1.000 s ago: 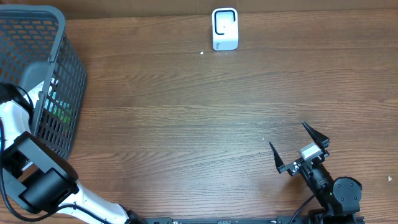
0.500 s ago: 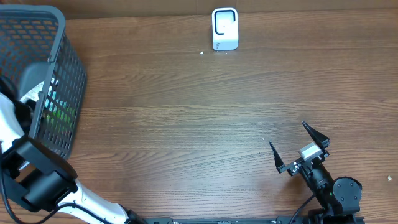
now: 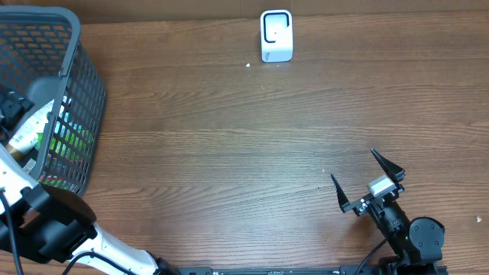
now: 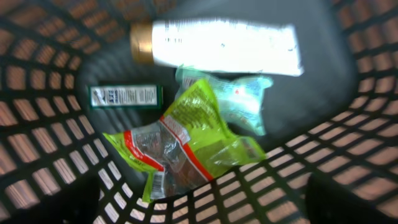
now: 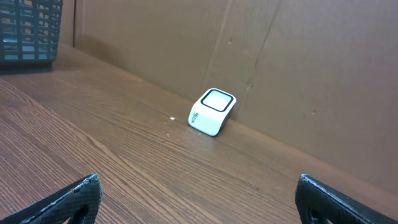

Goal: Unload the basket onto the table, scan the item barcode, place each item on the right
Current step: 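Grasp the green snack bag in the basket with the left gripper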

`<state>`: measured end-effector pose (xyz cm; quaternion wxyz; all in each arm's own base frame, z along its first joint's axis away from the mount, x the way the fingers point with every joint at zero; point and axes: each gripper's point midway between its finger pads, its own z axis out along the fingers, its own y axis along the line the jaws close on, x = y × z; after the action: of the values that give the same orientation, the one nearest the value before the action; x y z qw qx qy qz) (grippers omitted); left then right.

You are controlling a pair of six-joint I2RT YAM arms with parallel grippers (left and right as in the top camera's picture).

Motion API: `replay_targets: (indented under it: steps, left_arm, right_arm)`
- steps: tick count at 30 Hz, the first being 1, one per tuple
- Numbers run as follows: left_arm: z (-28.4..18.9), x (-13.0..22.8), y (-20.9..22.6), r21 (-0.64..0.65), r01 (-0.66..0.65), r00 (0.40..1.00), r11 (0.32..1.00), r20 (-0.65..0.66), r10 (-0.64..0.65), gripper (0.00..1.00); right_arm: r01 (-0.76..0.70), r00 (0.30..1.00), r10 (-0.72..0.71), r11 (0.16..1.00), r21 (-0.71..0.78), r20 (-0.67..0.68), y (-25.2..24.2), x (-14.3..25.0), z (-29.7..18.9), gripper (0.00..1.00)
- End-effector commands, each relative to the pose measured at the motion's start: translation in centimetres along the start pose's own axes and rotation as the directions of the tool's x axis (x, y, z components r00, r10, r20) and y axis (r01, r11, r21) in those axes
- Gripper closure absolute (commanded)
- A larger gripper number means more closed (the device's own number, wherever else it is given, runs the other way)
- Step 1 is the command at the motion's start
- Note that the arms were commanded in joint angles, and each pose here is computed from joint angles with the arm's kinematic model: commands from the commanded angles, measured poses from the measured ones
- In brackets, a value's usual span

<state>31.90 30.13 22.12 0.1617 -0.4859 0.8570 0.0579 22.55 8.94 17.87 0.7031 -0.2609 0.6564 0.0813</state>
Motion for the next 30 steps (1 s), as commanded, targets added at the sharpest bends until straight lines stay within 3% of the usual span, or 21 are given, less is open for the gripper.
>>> replay_targets:
  steps: [1,7,16,23,30]
  left_arm:
    - [3.5,2.4,1.3,-0.044,-0.03,0.994,0.999,-0.102,0.025,0.0]
    - [8.5,4.6,3.5,-0.076,-0.011,0.987,0.997,-0.162,-0.001,0.0]
    - [14.7,7.4,3.7,-0.034,-0.213,0.964,0.977,-0.17,0.204,0.0]
    - [17.0,9.2,4.2,-0.04,-0.228,0.96,0.973,-0.175,0.218,0.0]
    - [18.8,11.0,4.6,-0.04,-0.223,0.96,0.974,-0.183,0.212,0.19]
  right_arm:
    - [-0.011,1.0,0.011,1.0,0.001,0.002,0.1,0.2,0.0,0.0]
    - [-0.011,1.0,0.011,1.0,0.001,0.003,0.1,0.2,0.0,0.0]
    - [-0.011,1.0,0.011,1.0,0.001,0.003,0.1,0.2,0.0,0.0]
    - [-0.011,1.0,0.011,1.0,0.001,0.003,0.1,0.2,0.0,0.0]
    - [-0.011,1.0,0.011,1.0,0.001,0.002,0.1,0.2,0.0,0.0]
